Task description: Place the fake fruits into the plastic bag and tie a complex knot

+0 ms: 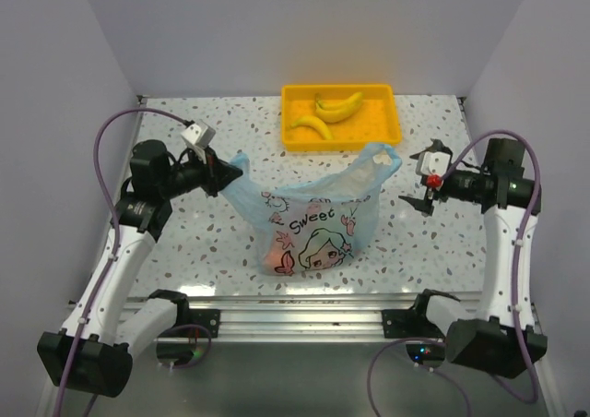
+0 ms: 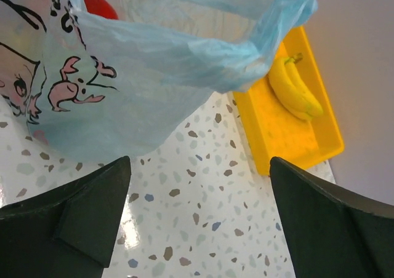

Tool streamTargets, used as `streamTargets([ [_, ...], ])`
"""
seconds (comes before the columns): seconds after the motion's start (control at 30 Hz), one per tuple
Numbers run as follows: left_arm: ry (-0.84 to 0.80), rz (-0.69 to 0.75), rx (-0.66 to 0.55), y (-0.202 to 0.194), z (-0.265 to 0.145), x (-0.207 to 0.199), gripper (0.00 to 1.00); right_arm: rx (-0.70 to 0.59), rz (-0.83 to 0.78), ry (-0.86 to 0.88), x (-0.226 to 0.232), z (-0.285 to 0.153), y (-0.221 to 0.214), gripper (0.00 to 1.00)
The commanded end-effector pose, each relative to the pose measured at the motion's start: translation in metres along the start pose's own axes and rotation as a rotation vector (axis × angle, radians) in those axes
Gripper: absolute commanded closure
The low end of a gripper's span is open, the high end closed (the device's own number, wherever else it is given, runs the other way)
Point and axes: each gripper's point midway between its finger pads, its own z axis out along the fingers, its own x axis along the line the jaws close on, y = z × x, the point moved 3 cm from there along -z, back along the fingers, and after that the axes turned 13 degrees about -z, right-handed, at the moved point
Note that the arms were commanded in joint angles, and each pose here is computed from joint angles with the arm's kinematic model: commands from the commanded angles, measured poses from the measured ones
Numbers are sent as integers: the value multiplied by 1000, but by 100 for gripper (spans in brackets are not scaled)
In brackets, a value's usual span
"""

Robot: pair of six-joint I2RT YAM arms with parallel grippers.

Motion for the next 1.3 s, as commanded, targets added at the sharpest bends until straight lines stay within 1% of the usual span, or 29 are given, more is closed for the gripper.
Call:
streamTargets([
  [0.0,-56,53,-23,17,-4,-13,100,-103,-46,80,7,6,2,1],
  [0.07,-76,60,-16,17,-4,-16,100,-184,-48,110,18,14,3,1],
  [0.13,-87,61,-11,16,-4,-17,100,-232,-57,137,27,22,3,2],
  [0.23,-111,64,-3,16,-5,-21,100,-292,-25,168,33,41,-2,1],
  [0.3,-125,63,2,15,-6,-24,100,-310,26,171,27,52,-9,2],
  [0.53,-170,84,23,13,-7,-30,100,-387,54,211,18,83,-10,1],
  [0.67,-200,90,40,12,-6,-32,100,-402,128,221,7,102,-16,1],
  [0.77,-216,87,52,11,-4,-32,100,-421,117,243,10,107,-11,1],
  [0.87,-209,87,58,9,-1,-28,100,-449,117,279,18,105,1,1],
  [0.9,-211,81,63,8,1,-26,100,-477,93,308,24,109,13,1],
  [1.0,-213,84,59,8,5,-24,100,-508,162,345,29,109,26,1],
  [1.07,-213,97,60,9,5,-24,100,-524,222,360,29,107,32,5],
  [1.17,-217,173,81,2,6,-24,100,-540,332,396,31,104,39,20],
  [1.2,-232,189,91,-2,7,-27,100,-538,375,412,31,102,41,29],
  [1.23,-240,191,105,-6,6,-29,100,-542,420,426,32,104,39,45],
  [1.27,-247,205,114,-9,6,-31,100,-541,454,439,32,106,38,56],
])
